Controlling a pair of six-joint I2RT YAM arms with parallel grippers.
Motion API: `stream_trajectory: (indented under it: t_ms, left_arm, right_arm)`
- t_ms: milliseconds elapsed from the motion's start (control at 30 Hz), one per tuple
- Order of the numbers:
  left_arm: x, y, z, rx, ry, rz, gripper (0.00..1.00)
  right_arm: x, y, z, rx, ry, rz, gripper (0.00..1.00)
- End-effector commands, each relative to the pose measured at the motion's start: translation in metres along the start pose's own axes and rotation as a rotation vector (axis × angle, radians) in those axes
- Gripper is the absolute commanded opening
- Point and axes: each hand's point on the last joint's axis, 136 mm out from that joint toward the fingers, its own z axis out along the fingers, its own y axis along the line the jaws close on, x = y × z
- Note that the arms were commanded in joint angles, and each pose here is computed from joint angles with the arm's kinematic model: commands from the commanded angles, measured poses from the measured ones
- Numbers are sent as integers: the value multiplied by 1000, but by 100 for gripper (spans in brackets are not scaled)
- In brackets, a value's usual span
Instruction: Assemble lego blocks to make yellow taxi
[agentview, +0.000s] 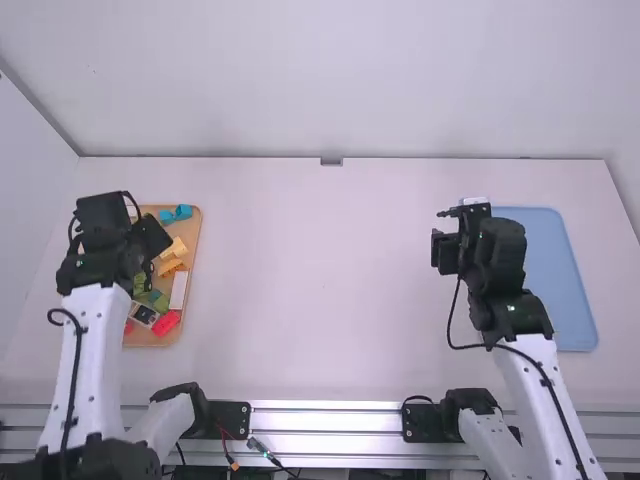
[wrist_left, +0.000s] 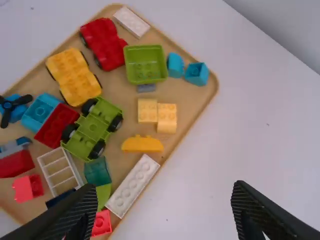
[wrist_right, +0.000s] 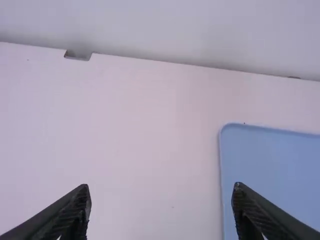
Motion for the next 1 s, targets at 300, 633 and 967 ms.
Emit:
stream_trajectory:
  t_ms: [300, 633, 967]
  left_arm:
    - [-35, 46, 51, -164, 151, -279, 88]
    - [-39, 105, 108, -201, 302, -431, 97]
    - [-38, 125, 136, -331, 457, -408, 99]
  right_arm:
    - [-34, -6, 23, 3, 55, -30, 88]
    - [-49, 0, 43, -17, 87, -51, 97]
    - [-53, 15, 48, -48, 92, -80, 99]
